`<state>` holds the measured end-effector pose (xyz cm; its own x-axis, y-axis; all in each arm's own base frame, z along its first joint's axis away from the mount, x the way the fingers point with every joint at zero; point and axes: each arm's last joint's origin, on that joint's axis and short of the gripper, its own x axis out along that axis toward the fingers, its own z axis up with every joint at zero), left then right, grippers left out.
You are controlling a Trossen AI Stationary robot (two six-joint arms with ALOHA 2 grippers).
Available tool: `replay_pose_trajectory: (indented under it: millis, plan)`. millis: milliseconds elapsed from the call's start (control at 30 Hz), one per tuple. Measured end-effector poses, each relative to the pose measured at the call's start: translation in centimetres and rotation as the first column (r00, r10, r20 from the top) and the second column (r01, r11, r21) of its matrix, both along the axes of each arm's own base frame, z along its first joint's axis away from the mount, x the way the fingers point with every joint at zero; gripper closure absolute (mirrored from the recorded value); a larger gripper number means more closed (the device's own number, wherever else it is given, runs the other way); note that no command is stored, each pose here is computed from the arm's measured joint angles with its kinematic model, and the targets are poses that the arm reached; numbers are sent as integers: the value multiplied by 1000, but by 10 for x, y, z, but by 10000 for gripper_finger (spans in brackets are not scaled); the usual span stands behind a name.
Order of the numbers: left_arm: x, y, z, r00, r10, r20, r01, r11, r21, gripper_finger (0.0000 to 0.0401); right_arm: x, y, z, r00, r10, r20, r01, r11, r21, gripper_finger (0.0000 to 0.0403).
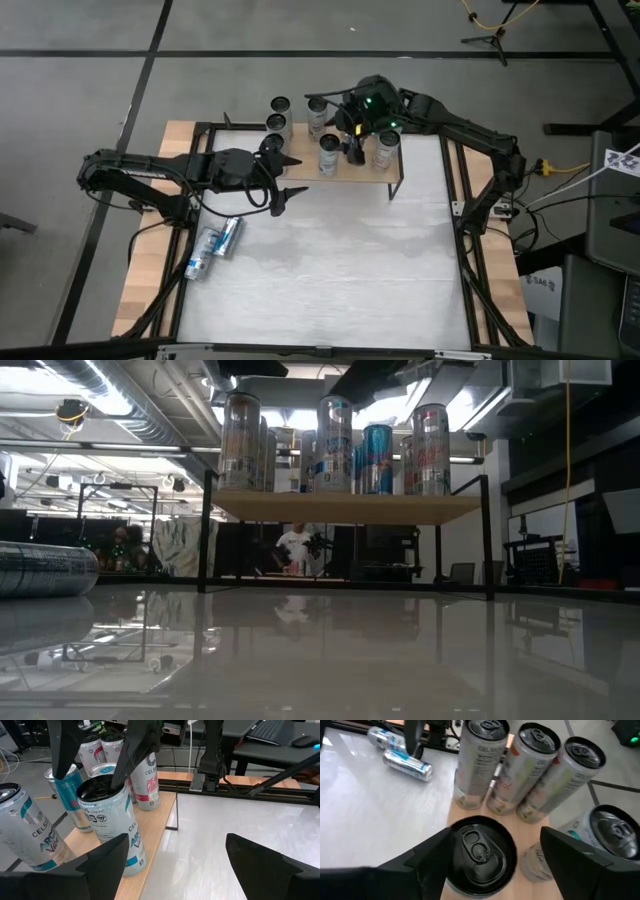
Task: Sort soda cans
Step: Put the right white blue soda can on the shelf and align with other white blue soda cans
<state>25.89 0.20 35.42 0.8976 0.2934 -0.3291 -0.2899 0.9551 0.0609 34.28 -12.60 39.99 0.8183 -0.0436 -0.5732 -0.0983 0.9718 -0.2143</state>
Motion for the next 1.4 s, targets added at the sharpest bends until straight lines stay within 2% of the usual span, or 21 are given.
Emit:
replay_pose_trajectory:
  millis: [200,367,600,967,1400]
  plan:
    - [0,0,0,1000,0,0,0,1000,0,74,-4,0,17,999,-19,27,20,999,-26,107]
    - [0,0,0,1000,0,1,0,1000,0,74,-7,4,23,999,23,30,-23,1000,4,107]
    - [0,0,0,1000,0,0,0,1000,0,74,-9,7,17,997,73,-18,-71,992,101,107]
    - [0,0,0,1000,6,6,-6,1000,-16,74,-5,4,-1,997,43,-65,-37,994,98,107]
    - [0,0,0,1000,8,8,-8,1000,-21,74,-4,3,0,998,34,-49,-30,996,84,107]
